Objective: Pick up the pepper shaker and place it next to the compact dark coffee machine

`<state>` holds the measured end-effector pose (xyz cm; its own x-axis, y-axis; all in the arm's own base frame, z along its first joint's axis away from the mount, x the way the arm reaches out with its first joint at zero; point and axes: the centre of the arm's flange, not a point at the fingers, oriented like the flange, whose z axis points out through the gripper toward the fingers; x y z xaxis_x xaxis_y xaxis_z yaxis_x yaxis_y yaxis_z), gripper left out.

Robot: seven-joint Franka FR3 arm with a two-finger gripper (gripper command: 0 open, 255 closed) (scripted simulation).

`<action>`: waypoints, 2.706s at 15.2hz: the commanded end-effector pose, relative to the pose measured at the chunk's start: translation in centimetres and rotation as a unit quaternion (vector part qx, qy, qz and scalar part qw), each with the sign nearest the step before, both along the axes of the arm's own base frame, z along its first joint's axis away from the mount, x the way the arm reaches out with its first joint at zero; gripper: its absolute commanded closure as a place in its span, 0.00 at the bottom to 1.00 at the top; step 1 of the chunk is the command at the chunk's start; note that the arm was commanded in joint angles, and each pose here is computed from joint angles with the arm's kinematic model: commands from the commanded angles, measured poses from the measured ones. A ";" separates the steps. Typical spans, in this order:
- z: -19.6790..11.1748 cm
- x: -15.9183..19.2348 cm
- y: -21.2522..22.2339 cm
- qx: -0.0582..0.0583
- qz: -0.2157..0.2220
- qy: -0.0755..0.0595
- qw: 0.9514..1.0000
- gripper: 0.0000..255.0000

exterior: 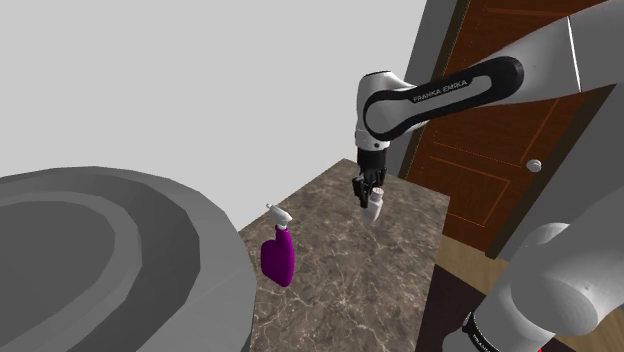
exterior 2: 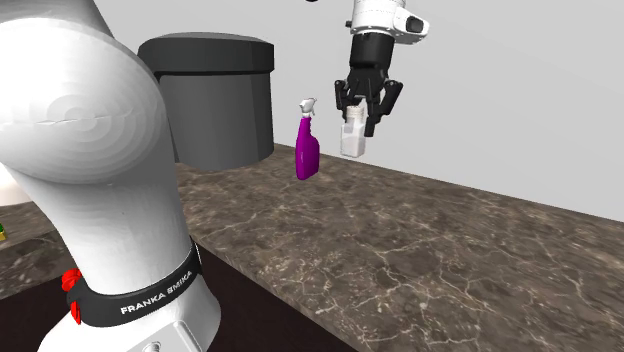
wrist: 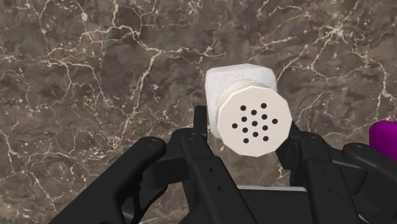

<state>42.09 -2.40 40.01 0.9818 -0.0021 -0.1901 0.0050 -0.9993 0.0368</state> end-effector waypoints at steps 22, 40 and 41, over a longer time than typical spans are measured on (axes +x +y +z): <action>12.1 0.1 0.1 0.000 0.000 0.000 1.000 1.00; 21.6 0.1 0.1 0.000 0.000 0.000 1.000 1.00; 22.1 0.1 0.1 0.000 0.000 0.000 1.000 1.00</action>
